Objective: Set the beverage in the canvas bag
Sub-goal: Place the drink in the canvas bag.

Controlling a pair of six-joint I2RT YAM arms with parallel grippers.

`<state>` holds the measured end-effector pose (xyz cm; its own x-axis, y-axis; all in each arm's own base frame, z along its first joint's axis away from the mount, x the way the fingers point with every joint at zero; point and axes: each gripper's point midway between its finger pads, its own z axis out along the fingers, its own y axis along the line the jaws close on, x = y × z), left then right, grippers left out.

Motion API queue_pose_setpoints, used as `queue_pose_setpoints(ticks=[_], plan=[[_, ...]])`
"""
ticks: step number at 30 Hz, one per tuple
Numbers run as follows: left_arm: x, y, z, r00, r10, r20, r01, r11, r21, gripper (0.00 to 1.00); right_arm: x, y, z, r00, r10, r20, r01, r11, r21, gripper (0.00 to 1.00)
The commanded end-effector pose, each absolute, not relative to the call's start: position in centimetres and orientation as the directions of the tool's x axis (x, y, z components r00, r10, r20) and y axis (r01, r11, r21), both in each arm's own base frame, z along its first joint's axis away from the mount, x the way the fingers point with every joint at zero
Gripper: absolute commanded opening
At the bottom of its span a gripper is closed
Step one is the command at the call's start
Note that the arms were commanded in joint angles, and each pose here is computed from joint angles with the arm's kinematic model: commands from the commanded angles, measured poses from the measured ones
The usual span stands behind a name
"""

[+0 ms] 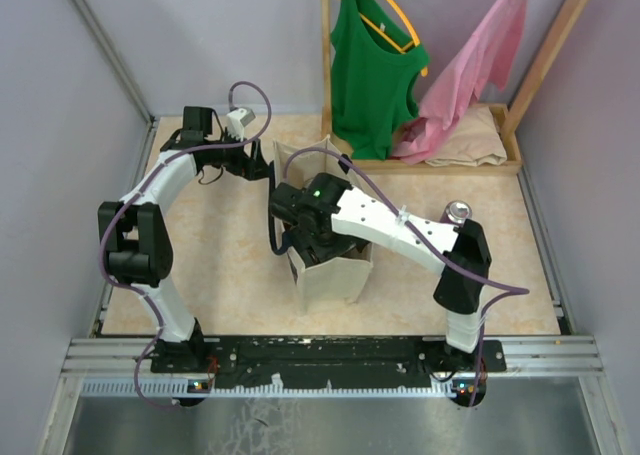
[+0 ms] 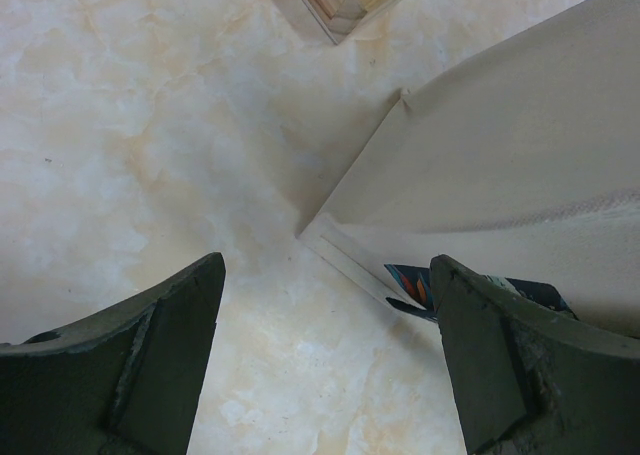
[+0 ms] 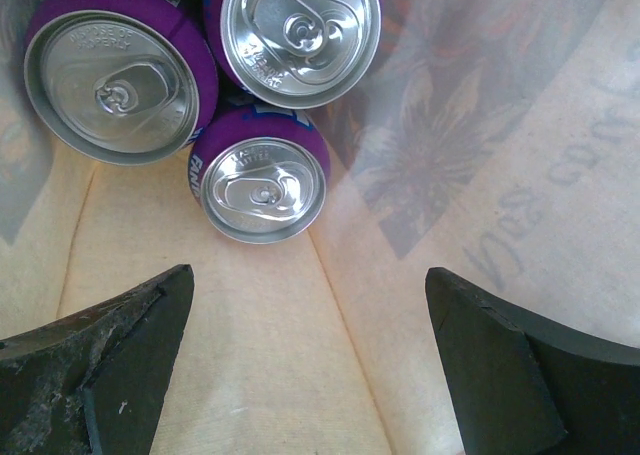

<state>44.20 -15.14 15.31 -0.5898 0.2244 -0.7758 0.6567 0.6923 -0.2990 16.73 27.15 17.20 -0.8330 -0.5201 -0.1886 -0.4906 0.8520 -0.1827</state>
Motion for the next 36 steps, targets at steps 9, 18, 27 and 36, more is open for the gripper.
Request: queue_pose_setpoints(ticks=[9,18,27,36], plan=[[44.8,-15.4,15.9,-0.571,0.226,-0.79,0.675,0.677,-0.294,0.89,18.2,27.8,20.9,-0.799,-0.505,-0.325,-0.477,0.863,-0.169,0.99],[44.9,-15.5,15.8,-0.576,0.219,-0.788,0.672,0.675,-0.303,0.89,19.8,27.8,23.0,-0.772,-0.474,-0.423,-0.446,0.878,-0.171,0.99],[45.0,-15.5,16.2,-0.569,0.217,-0.793,0.673,0.677,-0.297,0.89,21.7,28.0,24.2,-0.756,-0.439,-0.486,-0.382,0.898,-0.216,0.99],[45.7,-15.6,17.3,-0.546,0.21,-0.811,0.68,0.677,-0.283,0.89,26.5,26.0,34.8,-0.54,-0.214,-0.814,-0.16,0.976,-0.15,0.99]])
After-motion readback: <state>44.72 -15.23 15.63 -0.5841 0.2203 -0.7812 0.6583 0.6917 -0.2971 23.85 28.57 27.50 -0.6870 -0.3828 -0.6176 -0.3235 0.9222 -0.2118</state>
